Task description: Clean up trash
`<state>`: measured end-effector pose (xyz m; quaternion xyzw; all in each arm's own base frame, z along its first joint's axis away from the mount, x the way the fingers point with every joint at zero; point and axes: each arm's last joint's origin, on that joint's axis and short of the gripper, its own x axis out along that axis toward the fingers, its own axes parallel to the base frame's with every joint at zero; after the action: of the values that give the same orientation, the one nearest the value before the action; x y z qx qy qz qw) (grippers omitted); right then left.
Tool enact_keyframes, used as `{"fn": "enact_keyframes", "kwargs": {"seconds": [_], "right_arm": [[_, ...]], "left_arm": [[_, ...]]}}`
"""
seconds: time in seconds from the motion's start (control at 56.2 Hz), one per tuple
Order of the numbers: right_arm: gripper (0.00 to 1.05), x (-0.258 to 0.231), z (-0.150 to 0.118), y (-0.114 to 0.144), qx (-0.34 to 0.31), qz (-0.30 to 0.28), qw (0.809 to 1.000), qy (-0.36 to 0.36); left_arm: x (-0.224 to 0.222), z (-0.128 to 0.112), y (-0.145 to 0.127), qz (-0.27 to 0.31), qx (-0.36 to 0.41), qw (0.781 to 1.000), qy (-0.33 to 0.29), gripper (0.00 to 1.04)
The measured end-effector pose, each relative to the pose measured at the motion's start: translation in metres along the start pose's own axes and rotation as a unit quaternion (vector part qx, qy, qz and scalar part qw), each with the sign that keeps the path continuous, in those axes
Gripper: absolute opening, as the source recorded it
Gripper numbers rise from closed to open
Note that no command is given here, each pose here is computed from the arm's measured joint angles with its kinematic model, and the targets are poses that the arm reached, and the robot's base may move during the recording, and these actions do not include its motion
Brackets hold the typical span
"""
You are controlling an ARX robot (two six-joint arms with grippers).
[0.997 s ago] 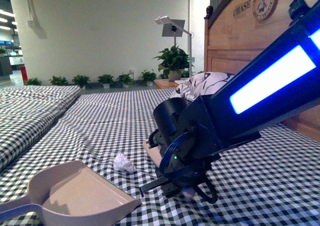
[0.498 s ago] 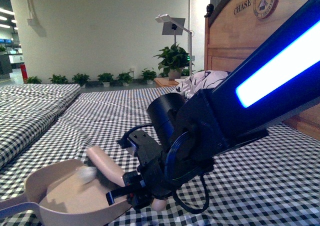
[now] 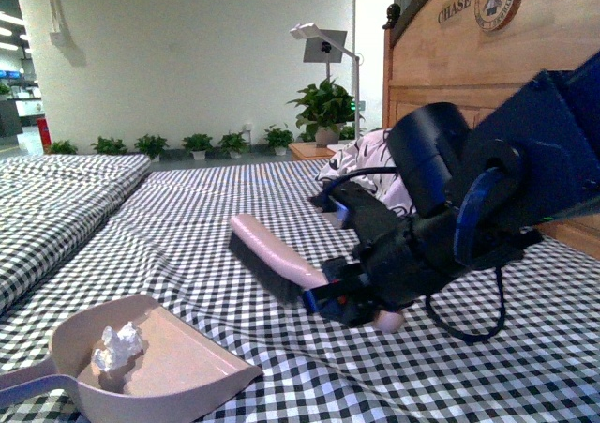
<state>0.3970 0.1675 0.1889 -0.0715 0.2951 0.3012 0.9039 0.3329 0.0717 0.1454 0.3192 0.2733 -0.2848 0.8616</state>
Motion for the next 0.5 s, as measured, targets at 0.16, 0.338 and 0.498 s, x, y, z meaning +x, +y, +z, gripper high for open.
{"fn": "enact_keyframes", "kwargs": {"seconds": [0.16,0.338,0.498], "right_arm": [[0.2,-0.048,-0.004,-0.035,0.052,-0.058,0.996,-0.051],[0.2,-0.12,-0.015,-0.072,0.109,-0.113,0.981,-0.11],[0.2,-0.173,-0.02,-0.078,0.131,-0.111,0.974,-0.149]], "left_arm": [[0.002,0.006,0.005,0.082,-0.011,0.996,-0.035,0.28],[-0.01,0.02,0.014,0.172,-0.045,0.982,-0.058,0.28],[-0.023,0.027,0.015,0.22,-0.069,0.971,-0.062,0.28]]}}
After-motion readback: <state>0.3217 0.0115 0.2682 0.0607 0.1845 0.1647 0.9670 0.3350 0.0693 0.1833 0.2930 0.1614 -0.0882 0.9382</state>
